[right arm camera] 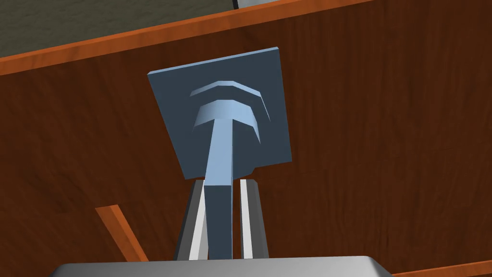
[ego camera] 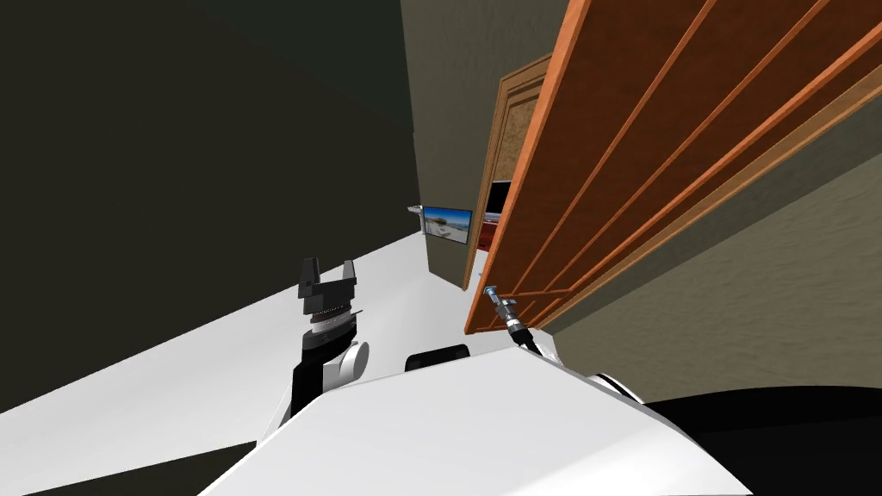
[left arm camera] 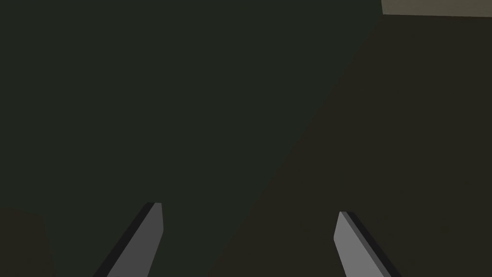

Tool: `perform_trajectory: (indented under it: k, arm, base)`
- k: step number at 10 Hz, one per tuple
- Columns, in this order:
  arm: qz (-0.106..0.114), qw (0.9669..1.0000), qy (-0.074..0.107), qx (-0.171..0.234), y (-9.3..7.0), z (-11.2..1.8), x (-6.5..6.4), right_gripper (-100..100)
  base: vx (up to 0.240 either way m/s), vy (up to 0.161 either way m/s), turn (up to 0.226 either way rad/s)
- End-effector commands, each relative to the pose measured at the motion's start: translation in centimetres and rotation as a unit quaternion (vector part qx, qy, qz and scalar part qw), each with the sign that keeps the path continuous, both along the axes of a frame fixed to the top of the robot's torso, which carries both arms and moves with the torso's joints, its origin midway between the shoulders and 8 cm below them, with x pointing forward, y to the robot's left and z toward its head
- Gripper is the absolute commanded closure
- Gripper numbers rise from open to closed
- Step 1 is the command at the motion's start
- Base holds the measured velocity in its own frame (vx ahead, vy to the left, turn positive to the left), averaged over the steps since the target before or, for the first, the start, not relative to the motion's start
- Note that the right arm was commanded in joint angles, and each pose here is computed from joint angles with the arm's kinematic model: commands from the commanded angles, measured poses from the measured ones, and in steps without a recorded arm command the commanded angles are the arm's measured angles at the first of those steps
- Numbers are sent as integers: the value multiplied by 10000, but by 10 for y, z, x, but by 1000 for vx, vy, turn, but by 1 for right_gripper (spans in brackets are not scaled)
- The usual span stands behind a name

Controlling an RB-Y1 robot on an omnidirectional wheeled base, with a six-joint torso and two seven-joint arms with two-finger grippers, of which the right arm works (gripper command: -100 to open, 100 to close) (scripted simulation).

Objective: Pull the door open

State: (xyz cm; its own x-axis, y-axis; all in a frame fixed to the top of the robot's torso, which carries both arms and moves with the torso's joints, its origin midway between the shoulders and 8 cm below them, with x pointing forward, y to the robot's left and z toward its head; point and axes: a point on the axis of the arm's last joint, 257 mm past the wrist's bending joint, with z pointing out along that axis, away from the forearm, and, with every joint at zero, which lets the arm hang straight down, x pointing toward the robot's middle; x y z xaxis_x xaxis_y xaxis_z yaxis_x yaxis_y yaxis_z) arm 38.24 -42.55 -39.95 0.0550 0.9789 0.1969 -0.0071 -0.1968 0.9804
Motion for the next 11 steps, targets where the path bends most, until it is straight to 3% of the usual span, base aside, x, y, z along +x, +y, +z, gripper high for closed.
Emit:
perform_trajectory:
  k: [1, 4, 9, 11]
  arm:
    - [0, 10000, 0, 0, 0, 0, 0, 100]
    - [212, 9998, -9, -5, -3, -1, -28, 100]
    - [346, 9994, -18, -8, -5, 0, -45, 100]
    - [468, 9989, -21, -2, -7, 1, -60, 100]
  base:
    - [-98, -24, 24]
    - [-159, -47, 150]
    - [-119, -34, 62]
    - [-123, -45, 132]
